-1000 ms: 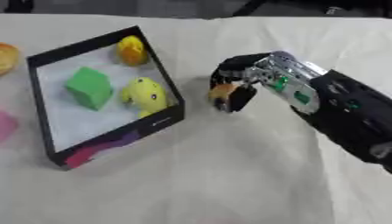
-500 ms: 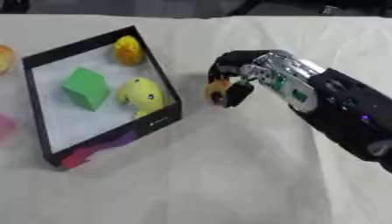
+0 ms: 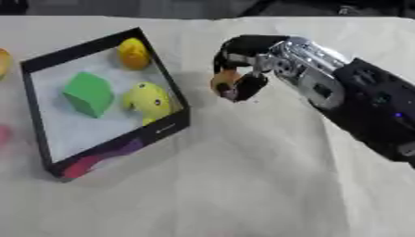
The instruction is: Pick up objects on the table and place them in the box.
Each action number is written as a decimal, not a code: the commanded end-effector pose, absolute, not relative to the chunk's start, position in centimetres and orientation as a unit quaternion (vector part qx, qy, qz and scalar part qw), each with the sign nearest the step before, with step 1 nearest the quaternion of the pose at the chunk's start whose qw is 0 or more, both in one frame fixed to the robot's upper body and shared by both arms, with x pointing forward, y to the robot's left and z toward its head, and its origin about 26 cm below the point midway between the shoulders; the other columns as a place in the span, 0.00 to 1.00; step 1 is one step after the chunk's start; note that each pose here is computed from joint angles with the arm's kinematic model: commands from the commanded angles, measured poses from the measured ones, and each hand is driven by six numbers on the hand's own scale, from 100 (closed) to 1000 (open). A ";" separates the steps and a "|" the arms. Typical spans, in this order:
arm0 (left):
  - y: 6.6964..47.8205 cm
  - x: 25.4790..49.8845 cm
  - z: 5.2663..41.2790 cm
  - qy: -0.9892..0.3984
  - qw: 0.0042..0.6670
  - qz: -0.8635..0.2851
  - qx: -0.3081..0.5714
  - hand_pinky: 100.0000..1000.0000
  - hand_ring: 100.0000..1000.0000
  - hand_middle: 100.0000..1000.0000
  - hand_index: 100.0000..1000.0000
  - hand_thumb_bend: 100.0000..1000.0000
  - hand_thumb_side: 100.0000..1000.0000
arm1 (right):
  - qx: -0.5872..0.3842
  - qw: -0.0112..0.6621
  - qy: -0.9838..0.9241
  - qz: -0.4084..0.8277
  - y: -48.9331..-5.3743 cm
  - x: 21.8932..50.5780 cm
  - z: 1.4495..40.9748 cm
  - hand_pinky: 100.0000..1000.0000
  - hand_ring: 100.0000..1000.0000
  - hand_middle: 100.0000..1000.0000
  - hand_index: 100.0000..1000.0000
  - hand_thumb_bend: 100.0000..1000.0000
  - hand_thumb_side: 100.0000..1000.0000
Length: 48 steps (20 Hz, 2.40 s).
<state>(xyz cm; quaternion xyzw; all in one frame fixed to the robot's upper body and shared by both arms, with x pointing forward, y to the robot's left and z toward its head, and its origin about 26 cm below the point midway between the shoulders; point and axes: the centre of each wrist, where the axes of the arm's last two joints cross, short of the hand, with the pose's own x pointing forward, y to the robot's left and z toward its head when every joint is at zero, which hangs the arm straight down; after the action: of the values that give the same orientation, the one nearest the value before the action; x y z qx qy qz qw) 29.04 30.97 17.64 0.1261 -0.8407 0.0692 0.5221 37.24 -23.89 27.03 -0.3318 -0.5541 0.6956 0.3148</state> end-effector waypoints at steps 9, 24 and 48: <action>31.8 28.6 17.9 -0.842 0.519 0.049 0.142 0.81 0.75 0.75 0.81 0.04 0.89 | -0.310 0.219 -0.572 0.728 -16.6 35.8 34.4 0.74 0.58 0.44 0.60 0.02 0.27; 31.8 28.5 17.9 -0.841 0.521 0.038 0.143 0.81 0.75 0.75 0.81 0.04 0.89 | -0.258 0.188 -0.532 0.785 -9.3 38.9 32.4 0.73 0.57 0.43 0.59 0.05 0.31; 31.7 28.7 18.4 -0.844 0.515 0.037 0.142 0.81 0.76 0.75 0.80 0.04 0.89 | -0.254 0.220 -0.480 0.810 -8.5 45.1 24.0 0.77 0.69 0.55 0.71 0.11 0.40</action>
<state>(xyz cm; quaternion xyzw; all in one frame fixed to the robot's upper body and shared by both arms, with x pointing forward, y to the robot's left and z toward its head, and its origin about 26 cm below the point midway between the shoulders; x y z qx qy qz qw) 28.72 31.46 17.32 0.1345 -0.8365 0.0474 0.5292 44.75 -8.09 23.05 -0.2416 -0.4768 0.8152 0.2228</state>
